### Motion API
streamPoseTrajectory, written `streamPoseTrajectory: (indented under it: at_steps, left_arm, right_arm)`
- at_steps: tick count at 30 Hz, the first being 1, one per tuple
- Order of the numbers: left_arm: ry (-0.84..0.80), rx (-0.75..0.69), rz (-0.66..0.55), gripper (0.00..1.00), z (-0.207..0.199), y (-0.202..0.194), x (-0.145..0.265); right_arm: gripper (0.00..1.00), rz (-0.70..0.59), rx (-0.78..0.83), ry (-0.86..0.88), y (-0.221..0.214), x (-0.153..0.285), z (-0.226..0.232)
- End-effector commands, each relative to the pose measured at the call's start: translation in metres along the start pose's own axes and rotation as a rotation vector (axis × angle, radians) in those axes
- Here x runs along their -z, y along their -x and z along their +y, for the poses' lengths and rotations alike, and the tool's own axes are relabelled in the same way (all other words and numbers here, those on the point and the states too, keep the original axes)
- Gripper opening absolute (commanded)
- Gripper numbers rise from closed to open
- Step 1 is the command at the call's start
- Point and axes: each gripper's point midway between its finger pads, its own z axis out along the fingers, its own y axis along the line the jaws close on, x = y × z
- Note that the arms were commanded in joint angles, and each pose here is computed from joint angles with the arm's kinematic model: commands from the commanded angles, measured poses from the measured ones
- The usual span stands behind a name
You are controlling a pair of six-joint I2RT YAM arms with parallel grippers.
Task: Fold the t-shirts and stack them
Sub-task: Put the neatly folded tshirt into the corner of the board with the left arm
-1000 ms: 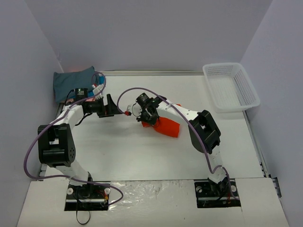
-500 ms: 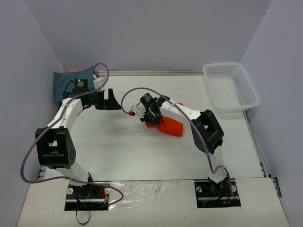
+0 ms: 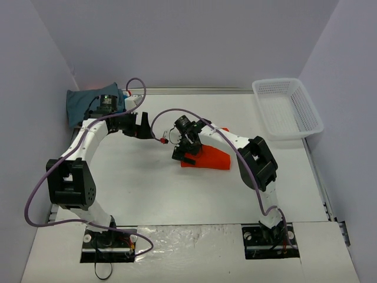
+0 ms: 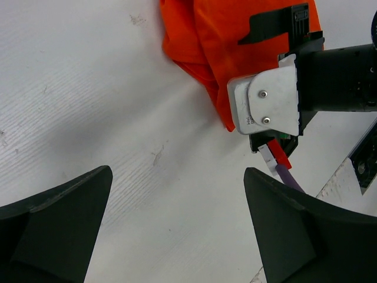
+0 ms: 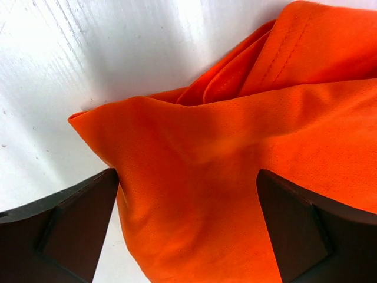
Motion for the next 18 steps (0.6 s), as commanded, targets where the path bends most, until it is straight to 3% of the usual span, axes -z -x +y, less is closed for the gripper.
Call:
streamPoseTrajectory:
  at_steps: [1,6,18]
  left_arm:
    - [0.001,-0.045,0.022,0.94,-0.003,-0.002,0.002]
    - [0.002,-0.055,0.002,0.94,-0.005,-0.006,0.004]
    - [0.117,-0.039,-0.025,0.94,0.019,-0.001,0.021]
  right_arm:
    - [1.00,-0.027,-0.016,-0.009,0.009,0.016,-0.005]
    - [1.00,-0.084,-0.018,0.005,0.012,0.037,0.000]
    - [1.00,-0.056,-0.028,-0.018,0.000,0.038,-0.005]
